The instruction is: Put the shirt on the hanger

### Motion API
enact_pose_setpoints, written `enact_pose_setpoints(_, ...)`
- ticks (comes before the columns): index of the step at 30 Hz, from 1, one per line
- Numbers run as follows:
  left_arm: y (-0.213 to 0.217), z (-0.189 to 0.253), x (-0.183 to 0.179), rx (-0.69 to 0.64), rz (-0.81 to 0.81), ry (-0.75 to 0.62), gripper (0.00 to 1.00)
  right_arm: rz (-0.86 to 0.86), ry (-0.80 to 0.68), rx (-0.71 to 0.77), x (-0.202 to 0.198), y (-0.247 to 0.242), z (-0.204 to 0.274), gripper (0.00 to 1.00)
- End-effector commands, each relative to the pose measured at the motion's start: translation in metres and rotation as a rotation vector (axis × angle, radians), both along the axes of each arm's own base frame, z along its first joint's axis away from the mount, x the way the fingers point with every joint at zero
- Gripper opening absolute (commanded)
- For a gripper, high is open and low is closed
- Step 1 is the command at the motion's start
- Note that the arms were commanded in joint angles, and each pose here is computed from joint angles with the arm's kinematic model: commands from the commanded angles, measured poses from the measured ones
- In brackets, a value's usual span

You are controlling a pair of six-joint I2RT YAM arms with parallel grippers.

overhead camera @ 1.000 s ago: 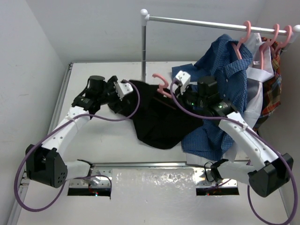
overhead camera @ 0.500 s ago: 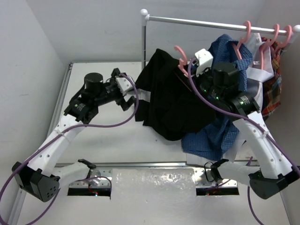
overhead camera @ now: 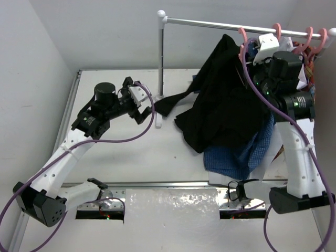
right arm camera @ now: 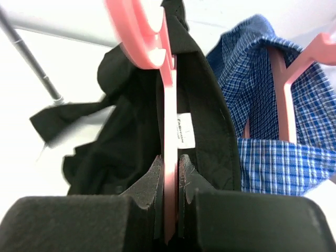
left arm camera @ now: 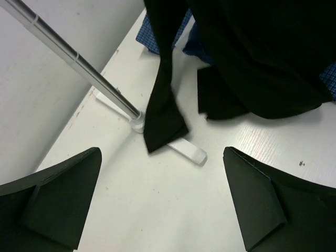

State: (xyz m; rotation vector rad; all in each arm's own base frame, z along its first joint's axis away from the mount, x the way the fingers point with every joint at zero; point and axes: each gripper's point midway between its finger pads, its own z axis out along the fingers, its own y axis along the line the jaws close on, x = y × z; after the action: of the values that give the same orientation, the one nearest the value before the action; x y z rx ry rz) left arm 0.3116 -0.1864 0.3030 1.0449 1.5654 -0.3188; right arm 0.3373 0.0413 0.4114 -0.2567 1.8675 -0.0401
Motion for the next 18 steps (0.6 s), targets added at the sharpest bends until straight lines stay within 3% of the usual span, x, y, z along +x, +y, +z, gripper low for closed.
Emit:
enact_pose_setpoints(1,0.004,0.009,-0.004,-0.014,0.009,-0.047,1.00,0.014,-0.060,0.097,0.022,0.005,0.014,0.00)
enact_pose_setpoints(18,0.011,-0.003,-0.007,0.027,0.023,-0.057,1.00,-0.132,-0.173,0.291,0.074,-0.023,0.025,0.00)
